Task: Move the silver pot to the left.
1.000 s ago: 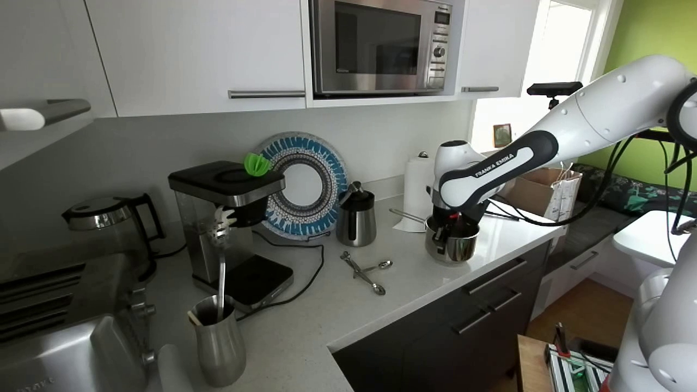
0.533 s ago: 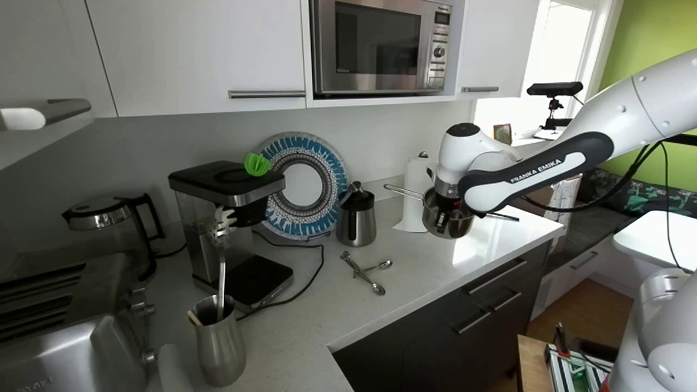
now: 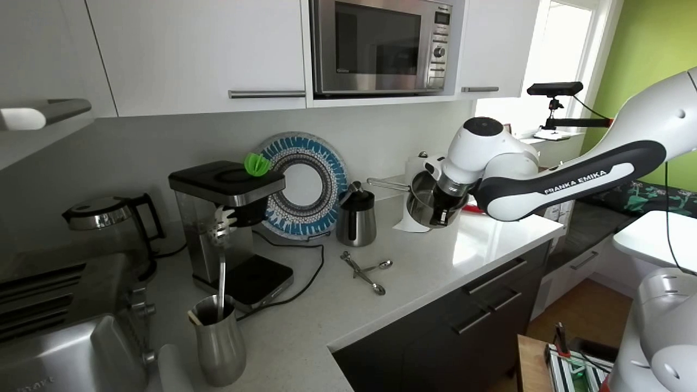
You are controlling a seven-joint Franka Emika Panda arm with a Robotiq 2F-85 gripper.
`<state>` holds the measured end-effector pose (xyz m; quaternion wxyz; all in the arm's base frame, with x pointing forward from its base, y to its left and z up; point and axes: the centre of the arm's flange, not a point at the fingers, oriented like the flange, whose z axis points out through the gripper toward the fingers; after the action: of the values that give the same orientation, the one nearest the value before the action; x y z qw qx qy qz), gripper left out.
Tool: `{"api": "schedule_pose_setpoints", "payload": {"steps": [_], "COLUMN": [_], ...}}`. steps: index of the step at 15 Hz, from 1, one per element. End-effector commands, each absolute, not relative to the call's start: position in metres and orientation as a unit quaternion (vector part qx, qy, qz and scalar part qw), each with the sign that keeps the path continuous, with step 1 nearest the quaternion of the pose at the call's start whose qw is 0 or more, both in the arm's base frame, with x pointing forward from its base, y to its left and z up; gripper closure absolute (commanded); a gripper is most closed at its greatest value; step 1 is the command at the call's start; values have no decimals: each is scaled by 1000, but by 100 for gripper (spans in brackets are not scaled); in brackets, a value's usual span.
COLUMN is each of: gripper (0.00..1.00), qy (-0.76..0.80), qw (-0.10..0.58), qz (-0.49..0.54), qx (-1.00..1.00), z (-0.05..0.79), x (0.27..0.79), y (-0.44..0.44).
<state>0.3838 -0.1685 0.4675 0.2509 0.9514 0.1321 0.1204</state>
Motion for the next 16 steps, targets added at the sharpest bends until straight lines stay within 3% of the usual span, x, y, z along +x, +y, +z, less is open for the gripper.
{"api": "schedule_pose_setpoints", "payload": {"steps": [1, 5, 12, 16], "gripper": [97, 99, 99, 99], "qy": [141, 181, 372, 472], "qw": [252, 257, 274, 289], "qz": [122, 130, 98, 73], "qx": [949, 940, 882, 830], "z": [470, 471, 480, 461], "x": [384, 388, 409, 430], "y": [-165, -152, -22, -20]}}
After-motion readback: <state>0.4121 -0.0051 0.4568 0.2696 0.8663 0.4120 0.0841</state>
